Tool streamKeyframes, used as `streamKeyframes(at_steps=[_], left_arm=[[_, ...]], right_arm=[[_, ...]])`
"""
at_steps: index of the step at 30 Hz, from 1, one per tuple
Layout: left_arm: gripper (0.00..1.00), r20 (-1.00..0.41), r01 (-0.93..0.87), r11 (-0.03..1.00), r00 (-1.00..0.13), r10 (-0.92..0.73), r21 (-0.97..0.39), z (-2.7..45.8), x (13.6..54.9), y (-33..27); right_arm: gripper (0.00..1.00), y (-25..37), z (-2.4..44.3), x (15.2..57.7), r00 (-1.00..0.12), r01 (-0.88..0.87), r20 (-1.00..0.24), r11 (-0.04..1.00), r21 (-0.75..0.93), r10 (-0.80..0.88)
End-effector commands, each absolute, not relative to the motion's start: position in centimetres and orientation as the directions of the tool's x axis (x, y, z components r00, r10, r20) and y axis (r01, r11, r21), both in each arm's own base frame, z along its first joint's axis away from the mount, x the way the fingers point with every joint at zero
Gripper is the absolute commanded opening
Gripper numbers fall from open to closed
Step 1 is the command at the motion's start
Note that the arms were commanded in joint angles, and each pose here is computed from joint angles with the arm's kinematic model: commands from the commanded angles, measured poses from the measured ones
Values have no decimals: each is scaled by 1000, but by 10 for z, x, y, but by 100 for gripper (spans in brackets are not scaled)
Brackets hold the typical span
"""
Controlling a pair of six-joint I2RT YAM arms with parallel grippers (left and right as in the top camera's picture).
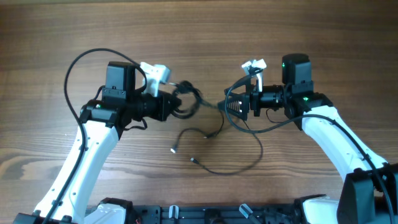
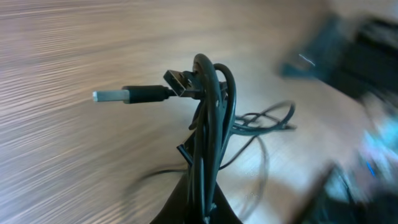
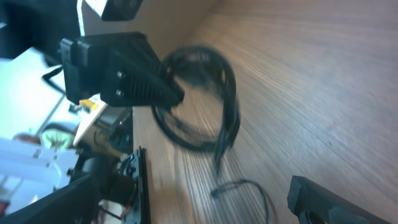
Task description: Untangle cables
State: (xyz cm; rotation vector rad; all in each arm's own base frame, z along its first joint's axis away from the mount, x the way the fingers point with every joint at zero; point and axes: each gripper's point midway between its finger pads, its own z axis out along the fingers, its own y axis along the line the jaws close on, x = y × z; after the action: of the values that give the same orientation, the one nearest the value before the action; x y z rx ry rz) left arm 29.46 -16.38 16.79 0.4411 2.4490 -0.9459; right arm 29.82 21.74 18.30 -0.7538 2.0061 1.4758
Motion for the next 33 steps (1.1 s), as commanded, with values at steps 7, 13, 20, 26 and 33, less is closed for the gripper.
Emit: streamKeyframes(at_steps=[7, 13, 20, 26, 33], left_arm=[[4, -694, 745, 369, -660, 289, -555, 205, 250, -215], [4, -712, 781, 360, -619, 332, -511, 203, 246, -230], [26, -531, 409, 725, -844, 70, -554, 177, 296, -186], [48, -352, 74, 724, -904, -241, -686, 180, 313, -176], [60, -299, 0, 729, -912, -282, -685, 176, 304, -196]], right_arm=[[91, 238, 193, 289, -572, -820, -803, 150, 553, -169], [24, 255, 181, 286, -592, -805, -778, 205, 557, -211], [4, 243, 161, 318, -805, -550, -589, 460, 697, -69], [4, 244, 170, 328, -875, -404, -480, 462, 790, 56], [4, 243, 172, 335, -930, -215, -322, 451, 866, 176]])
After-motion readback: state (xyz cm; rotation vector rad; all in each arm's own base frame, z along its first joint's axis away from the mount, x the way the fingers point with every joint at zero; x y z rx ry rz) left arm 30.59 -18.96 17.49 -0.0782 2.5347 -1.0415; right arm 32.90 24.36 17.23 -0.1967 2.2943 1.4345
